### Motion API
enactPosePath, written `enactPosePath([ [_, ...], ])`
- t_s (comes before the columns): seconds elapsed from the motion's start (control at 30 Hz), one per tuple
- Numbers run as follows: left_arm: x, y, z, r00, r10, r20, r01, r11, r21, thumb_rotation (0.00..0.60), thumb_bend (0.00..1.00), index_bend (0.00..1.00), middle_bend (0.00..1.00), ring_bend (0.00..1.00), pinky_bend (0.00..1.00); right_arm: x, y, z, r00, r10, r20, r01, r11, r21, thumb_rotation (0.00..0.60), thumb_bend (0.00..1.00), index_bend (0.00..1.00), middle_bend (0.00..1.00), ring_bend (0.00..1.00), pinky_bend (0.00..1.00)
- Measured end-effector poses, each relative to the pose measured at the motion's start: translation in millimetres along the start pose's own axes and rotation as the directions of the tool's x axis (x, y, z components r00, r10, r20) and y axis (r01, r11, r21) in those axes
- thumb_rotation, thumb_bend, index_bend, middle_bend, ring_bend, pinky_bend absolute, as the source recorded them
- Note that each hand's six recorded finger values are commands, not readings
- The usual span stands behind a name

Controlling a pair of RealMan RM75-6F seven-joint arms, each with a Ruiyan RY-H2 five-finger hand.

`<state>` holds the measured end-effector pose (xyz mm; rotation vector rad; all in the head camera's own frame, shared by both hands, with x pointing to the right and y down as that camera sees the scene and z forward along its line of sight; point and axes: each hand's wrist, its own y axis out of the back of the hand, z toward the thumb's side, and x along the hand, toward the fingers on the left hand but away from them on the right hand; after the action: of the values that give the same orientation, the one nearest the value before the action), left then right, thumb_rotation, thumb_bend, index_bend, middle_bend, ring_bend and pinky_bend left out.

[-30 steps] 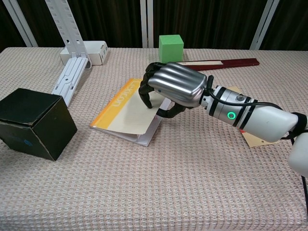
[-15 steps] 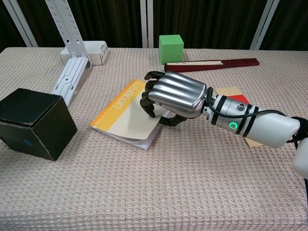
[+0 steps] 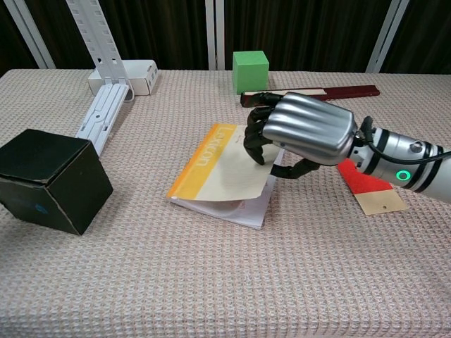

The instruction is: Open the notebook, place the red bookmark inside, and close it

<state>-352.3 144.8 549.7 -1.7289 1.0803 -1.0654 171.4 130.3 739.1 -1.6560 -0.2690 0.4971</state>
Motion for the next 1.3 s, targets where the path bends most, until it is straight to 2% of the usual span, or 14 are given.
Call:
enactPosePath([
  [0.27, 6.0, 2.9, 12.8, 1.0, 0.007, 0.025, -0.007, 1.0, 0.006, 0.6, 0.16, 0.37, 0.27, 0.19, 0.21, 52.8, 23.4, -29.1, 0.998, 0.016, -0.066, -0.009, 0.995, 0.101, 0.6, 0.55, 0.79, 0.5, 0.34, 0.18],
  [0.43, 7.3, 1.7, 17.3, 0.999, 0.0, 0.032, 0.0, 1.0, 0.012, 0.6, 0.16, 0.37, 0.27, 0.19, 0.21, 66.5, 42.3, -45.2, 0.991, 0.03, -0.127, -0.009, 0.987, 0.163, 0.6, 0.57, 0.79, 0.5, 0.35, 0.18],
  [0.63, 8.1, 1.3, 16.7, 1.0, -0.002, 0.021, 0.002, 1.0, 0.007, 0.6, 0.16, 0.37, 0.27, 0.19, 0.21, 33.0, 60.3, -46.6, 0.971, 0.01, -0.238, 0.042, 0.976, 0.214, 0.6, 0.57, 0.79, 0.5, 0.35, 0.18],
  [0.73, 8.3, -0.4, 15.3, 1.0, -0.01, 0.015, 0.01, 1.0, 0.002, 0.6, 0.16, 0.37, 0.27, 0.19, 0.21, 5.8, 65.1, -38.7, 0.952, 0.007, -0.307, 0.068, 0.97, 0.234, 0.6, 0.57, 0.79, 0.5, 0.34, 0.18],
  [0.87, 8.2, -1.7, 12.8, 1.0, -0.017, 0.006, 0.017, 1.0, 0.0, 0.6, 0.16, 0.37, 0.27, 0.19, 0.21, -34.5, 67.5, -21.1, 0.917, 0.021, -0.399, 0.092, 0.961, 0.261, 0.6, 0.57, 0.79, 0.5, 0.34, 0.18],
  [1.1, 7.5, -5.1, 7.6, 1.0, -0.023, -0.005, 0.023, 1.0, -0.014, 0.6, 0.16, 0.37, 0.27, 0.19, 0.21, -86.1, 60.7, 15.7, 0.865, 0.058, -0.498, 0.1, 0.953, 0.285, 0.6, 0.57, 0.79, 0.5, 0.34, 0.18],
  [1.17, 7.2, -6.2, 6.7, 1.0, -0.025, -0.007, 0.025, 1.0, -0.016, 0.6, 0.16, 0.37, 0.27, 0.19, 0.21, -97.0, 58.9, 24.1, 0.859, 0.063, -0.509, 0.1, 0.953, 0.287, 0.6, 0.57, 0.79, 0.5, 0.34, 0.18],
  [1.3, 5.9, -8.3, 4.6, 1.0, -0.028, -0.011, 0.028, 0.999, -0.021, 0.6, 0.16, 0.37, 0.27, 0.19, 0.21, -113.8, 54.9, 34.2, 0.863, 0.068, -0.5, 0.091, 0.954, 0.286, 0.6, 0.57, 0.77, 0.49, 0.34, 0.18],
])
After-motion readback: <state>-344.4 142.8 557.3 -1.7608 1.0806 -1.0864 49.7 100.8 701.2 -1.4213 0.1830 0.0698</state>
